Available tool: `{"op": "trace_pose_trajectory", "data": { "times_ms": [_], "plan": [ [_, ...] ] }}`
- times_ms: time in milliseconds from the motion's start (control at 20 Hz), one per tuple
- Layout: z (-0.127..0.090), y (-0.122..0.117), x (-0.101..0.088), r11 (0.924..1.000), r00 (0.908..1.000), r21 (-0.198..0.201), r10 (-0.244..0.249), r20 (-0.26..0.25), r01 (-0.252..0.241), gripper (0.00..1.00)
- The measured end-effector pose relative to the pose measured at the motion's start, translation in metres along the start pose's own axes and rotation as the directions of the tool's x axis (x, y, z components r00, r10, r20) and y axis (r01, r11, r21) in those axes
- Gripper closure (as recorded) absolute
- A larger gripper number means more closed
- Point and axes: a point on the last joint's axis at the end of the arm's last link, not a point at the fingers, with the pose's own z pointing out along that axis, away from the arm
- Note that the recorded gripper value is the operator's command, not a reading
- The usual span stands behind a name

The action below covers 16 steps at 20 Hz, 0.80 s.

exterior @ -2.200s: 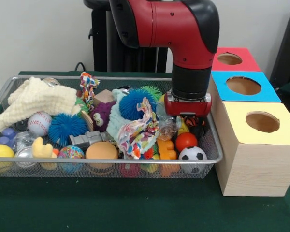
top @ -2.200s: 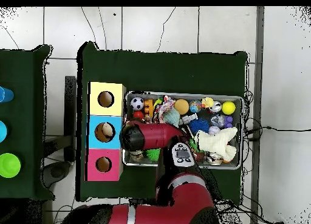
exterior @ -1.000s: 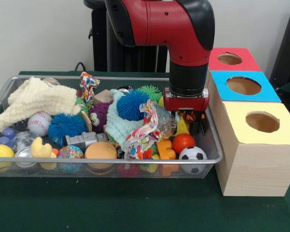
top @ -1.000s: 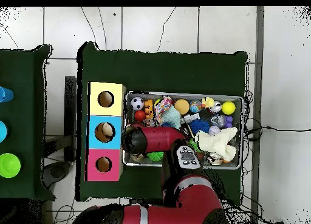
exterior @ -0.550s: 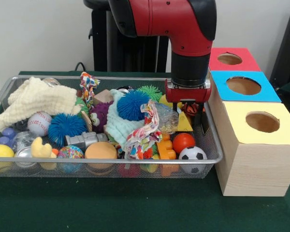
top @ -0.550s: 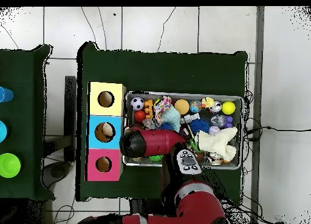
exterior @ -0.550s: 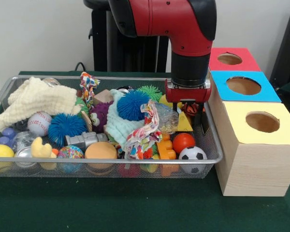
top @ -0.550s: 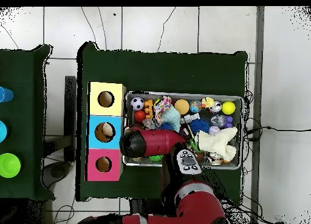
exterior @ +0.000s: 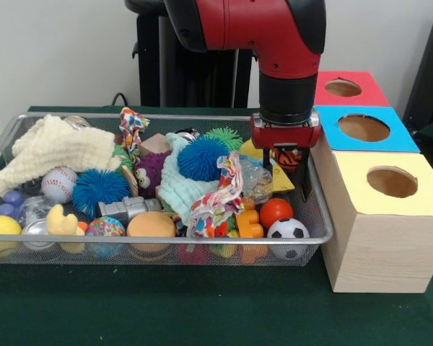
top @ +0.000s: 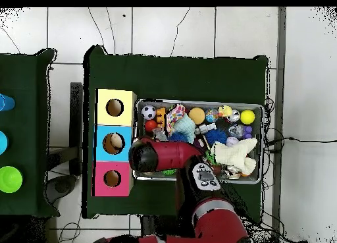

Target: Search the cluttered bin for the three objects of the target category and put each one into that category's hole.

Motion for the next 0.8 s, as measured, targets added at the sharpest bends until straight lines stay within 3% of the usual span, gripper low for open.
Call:
{"op": "trace_pose_trajectory", "data": {
  "times_ms": [400,800],
  "plan": [
    [0.006,-0.005,-0.003,0.9988,0.9994,-0.036,0.031,-0.014,-0.032,0.00],
    [-0.006,-0.004,-0.004,0.9989,0.9983,-0.037,0.028,-0.052,-0.030,0.00]
  ]
}}
